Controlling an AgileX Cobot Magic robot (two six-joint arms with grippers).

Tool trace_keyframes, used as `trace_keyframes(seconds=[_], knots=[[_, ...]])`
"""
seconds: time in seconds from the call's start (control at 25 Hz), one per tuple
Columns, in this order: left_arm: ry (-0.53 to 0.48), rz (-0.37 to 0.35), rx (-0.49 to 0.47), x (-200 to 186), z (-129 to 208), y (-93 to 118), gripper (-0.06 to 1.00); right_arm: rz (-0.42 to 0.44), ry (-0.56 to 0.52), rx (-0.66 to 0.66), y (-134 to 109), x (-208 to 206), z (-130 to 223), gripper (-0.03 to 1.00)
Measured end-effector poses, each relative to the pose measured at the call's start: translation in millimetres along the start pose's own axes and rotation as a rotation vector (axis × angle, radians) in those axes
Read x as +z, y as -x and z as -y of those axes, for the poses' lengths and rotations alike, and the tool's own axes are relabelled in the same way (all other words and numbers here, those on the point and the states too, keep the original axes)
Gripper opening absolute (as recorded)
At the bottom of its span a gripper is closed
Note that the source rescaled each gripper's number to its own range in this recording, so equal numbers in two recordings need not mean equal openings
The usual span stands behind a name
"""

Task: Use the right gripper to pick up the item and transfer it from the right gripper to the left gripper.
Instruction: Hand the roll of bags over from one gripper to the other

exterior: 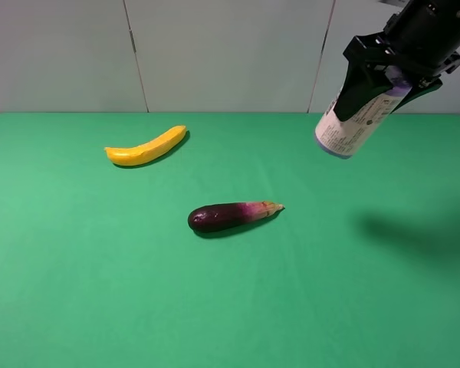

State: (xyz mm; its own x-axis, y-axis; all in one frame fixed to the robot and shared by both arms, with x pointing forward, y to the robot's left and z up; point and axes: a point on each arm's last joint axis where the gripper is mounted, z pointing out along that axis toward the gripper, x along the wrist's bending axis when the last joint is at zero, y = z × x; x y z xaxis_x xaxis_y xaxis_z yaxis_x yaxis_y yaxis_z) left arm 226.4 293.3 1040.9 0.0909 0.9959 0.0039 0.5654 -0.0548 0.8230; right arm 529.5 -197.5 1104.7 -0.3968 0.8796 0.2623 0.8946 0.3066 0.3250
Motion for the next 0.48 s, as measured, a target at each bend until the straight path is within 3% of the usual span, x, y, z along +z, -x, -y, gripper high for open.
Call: trace_keyframes(seconds=[0.24, 0.48], knots=[[0.001, 0.011, 0.017, 0, 0, 1, 0.94, -0.126, 0.043, -0.092, -12, -3, 1, 0.01], [-0.008, 0.082, 0.082, 2, -3, 7, 0.94, -0.235, 0.087, -0.182, -23, -6, -1, 0.00]])
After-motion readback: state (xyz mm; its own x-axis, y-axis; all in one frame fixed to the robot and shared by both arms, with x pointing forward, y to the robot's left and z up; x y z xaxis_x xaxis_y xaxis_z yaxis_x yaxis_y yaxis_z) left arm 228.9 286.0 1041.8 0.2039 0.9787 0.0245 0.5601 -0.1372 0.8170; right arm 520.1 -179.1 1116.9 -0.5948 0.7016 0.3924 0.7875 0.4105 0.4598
